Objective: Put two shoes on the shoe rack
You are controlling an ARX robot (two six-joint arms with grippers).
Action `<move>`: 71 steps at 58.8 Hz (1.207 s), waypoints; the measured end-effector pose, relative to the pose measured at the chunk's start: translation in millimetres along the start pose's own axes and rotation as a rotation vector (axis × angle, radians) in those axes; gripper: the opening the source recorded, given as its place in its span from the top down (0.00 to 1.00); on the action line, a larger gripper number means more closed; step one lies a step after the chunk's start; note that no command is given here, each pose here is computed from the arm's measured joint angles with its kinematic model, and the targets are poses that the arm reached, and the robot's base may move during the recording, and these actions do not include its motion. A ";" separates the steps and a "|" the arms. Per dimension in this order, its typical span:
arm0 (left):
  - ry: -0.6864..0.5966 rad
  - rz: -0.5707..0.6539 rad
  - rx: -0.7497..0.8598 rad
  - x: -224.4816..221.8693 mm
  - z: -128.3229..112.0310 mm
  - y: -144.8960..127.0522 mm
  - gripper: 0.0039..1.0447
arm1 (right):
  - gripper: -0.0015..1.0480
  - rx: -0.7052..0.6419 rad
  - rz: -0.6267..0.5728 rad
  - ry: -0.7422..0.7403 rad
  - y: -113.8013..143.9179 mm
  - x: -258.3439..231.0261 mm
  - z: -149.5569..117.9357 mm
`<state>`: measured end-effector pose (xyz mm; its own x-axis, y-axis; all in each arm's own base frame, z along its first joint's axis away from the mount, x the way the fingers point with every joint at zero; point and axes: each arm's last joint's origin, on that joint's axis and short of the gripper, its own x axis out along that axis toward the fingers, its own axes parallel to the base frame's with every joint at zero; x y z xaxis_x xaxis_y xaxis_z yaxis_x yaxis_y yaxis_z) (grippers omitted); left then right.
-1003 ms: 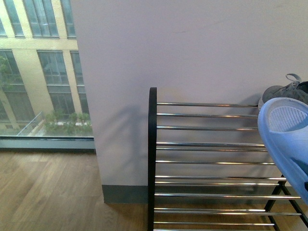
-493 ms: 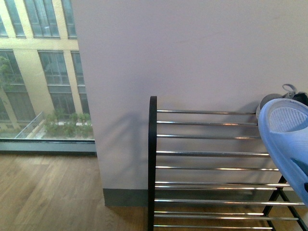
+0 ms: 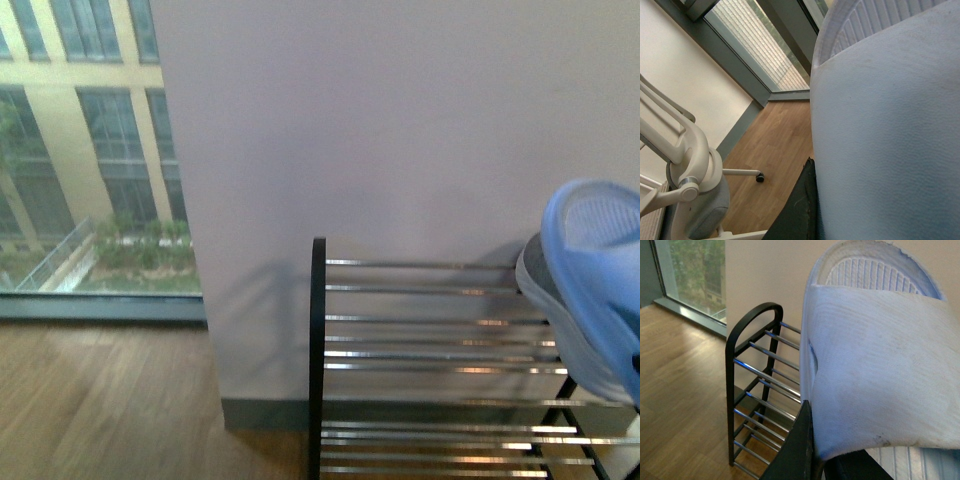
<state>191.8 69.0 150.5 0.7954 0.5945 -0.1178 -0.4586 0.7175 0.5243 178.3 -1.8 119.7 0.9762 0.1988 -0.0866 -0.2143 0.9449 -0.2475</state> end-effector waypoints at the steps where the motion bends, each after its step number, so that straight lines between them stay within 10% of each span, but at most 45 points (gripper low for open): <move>1: 0.000 0.000 0.000 0.0 0.0 0.0 0.98 | 0.98 0.000 0.000 -0.001 0.0 0.0 0.0; 34: 0.002 0.003 0.000 0.1 -0.2 0.4 0.98 | 0.98 0.300 -0.111 0.154 21.9 128.1 33.4; 71: 0.002 0.003 0.000 0.1 -0.2 0.4 0.98 | 0.98 0.323 -0.337 0.376 -3.3 243.1 -11.6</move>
<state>191.6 69.5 150.5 0.7931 0.5976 -0.1177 -0.4613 0.7156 0.5245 415.9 40.4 88.3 0.8976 -0.1759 -0.4041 0.1837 0.9828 -0.0197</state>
